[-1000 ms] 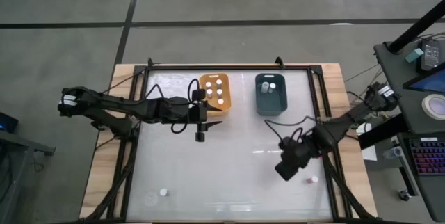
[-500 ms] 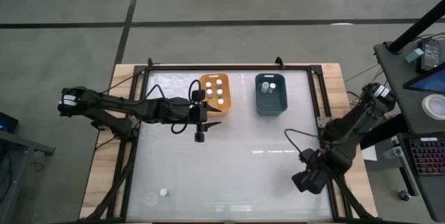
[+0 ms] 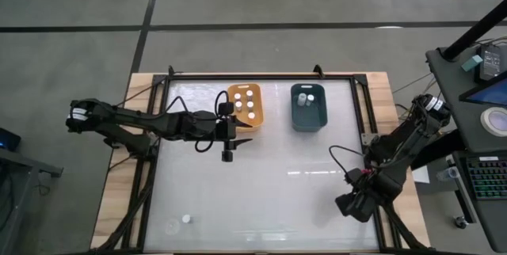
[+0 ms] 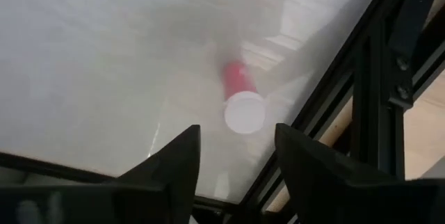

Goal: Pick and place medicine bottles into bin by pill shape (circle, oval)
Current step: Put the pink capsule bottle into the yellow bin

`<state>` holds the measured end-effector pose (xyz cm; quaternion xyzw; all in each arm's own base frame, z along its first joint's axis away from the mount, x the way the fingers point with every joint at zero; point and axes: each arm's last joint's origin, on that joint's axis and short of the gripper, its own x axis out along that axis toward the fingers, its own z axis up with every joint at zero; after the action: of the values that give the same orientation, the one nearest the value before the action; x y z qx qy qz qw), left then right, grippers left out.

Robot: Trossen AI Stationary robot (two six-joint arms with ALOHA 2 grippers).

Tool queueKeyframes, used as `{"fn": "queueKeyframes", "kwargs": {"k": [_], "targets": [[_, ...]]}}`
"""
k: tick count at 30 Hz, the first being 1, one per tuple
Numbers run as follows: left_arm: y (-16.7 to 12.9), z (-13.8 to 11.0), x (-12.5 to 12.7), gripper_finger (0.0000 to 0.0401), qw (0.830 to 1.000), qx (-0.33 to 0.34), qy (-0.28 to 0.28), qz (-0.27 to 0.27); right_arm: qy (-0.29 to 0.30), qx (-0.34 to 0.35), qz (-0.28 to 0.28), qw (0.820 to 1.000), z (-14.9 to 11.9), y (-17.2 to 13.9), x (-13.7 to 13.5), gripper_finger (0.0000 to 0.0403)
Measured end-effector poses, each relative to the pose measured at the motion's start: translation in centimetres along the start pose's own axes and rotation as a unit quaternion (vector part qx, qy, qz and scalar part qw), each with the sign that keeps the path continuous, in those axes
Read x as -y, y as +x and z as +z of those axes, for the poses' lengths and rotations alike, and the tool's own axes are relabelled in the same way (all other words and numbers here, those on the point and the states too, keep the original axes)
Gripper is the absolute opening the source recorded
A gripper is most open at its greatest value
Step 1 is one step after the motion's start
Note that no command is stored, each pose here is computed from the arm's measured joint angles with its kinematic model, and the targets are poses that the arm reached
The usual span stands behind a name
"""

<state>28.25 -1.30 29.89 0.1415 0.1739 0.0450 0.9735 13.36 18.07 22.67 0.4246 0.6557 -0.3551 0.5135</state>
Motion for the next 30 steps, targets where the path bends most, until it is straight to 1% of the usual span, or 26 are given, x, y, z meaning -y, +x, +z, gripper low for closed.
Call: {"fn": "queueKeyframes", "kwargs": {"k": [3, 13, 16, 22, 30], "targets": [[0.0, 0.0, 0.0, 0.0173, 1.0, 0.0, 0.0, 0.0, 0.003, 0.003, -0.005, 1.0, 0.2, 0.4, 0.1, 0.0184], [0.0, 0.0, 0.0, 0.0173, 1.0, 0.0, 0.0, 0.0, 0.005, 0.007, -0.013, 1.0, 0.5, 1.3, 0.3, 0.0185], [0.0, 0.0, 0.0, 0.0173, 1.0, 0.0, 0.0, 0.0, 0.002, 0.01, -0.022, 1.0, 0.4, 1.8, 0.2, 0.0185], [0.0, 0.0, 0.0, 0.0173, 1.0, 0.0, 0.0, 0.0, -0.011, 0.009, -0.037, 0.999, -0.2, 3.2, -0.3, 0.0185], [0.0, 0.0, 0.0, 0.0173, 1.0, 0.0, 0.001, 0.0, -0.032, 0.021, -0.062, 0.997, -0.2, 4.6, -0.8, 0.0183]]}}
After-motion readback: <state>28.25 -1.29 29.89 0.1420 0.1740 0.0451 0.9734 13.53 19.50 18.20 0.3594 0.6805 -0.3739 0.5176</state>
